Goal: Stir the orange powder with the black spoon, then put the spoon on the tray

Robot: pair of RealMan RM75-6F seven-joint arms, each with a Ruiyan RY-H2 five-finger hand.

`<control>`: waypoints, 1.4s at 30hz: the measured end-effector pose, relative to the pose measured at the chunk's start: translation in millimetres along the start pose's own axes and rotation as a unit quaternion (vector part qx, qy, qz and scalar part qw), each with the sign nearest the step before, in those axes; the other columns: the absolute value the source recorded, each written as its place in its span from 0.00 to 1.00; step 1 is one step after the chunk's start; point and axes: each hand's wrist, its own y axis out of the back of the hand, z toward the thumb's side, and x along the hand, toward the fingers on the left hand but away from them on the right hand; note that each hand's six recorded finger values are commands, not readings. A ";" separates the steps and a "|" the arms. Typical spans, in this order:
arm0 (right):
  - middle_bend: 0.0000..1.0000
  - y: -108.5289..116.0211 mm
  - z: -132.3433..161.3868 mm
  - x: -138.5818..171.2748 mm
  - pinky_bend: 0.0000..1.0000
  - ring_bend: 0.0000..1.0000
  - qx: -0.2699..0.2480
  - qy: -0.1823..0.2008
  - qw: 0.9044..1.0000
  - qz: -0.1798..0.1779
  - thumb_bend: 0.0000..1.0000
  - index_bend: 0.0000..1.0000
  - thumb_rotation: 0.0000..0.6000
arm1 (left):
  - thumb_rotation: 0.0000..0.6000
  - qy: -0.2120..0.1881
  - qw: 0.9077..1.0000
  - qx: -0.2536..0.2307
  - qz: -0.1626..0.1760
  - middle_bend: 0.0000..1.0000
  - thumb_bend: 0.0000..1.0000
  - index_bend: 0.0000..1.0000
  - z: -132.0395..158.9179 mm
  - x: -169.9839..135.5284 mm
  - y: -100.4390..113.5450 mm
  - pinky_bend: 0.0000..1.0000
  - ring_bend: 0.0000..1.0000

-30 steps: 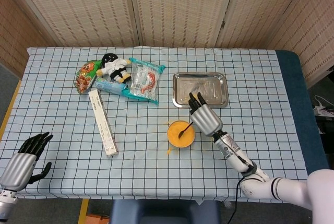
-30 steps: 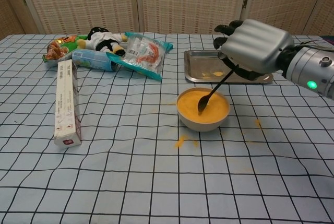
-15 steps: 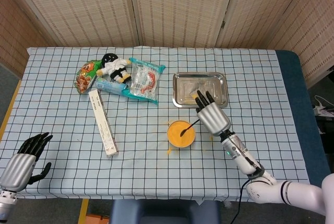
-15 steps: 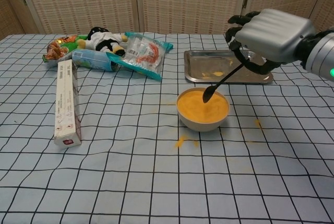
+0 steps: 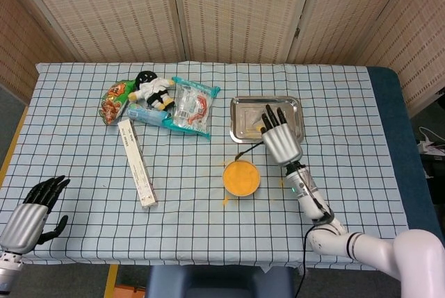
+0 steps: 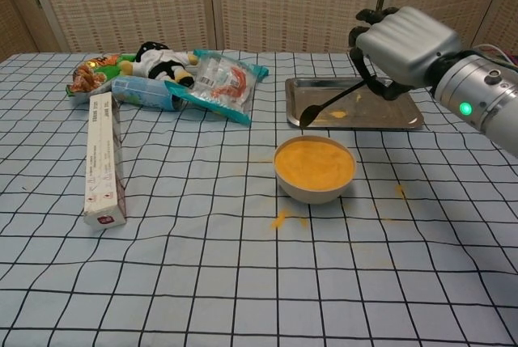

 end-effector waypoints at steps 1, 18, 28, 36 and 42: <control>0.21 -3.8 -1.0 -5.9 0.16 0.02 0.001 -0.008 1.000 0.004 0.48 1.00 1.00 | 1.00 0.000 1.000 0.000 0.000 0.00 0.44 0.00 -0.3 0.0 0.0 0.08 0.00; 0.13 -54.8 -9.0 -69.1 0.12 0.02 -0.008 -0.119 0.989 0.091 0.47 0.20 1.00 | 1.00 0.009 1.000 0.001 -0.007 0.00 0.45 0.00 -4.8 4.2 -3.2 0.08 0.00; 0.00 -61.1 -9.4 -71.7 0.02 0.00 -0.080 -0.130 0.980 0.125 0.29 0.00 1.00 | 1.00 0.009 1.000 0.000 -0.008 0.00 0.45 0.00 -5.2 3.6 -2.8 0.08 0.00; 0.00 -38.5 -26.4 -47.5 0.00 0.00 -0.117 -0.119 0.982 0.087 0.27 0.00 1.00 | 1.00 0.008 1.000 0.003 -0.002 0.00 0.45 0.00 -3.2 1.6 -1.0 0.09 0.00; 0.00 -8.8 -33.9 14.8 0.00 0.00 -0.165 -0.083 0.981 0.061 0.27 0.00 1.00 | 1.00 0.010 1.000 0.003 0.015 0.00 0.44 0.00 -3.1 -0.1 4.7 0.09 0.00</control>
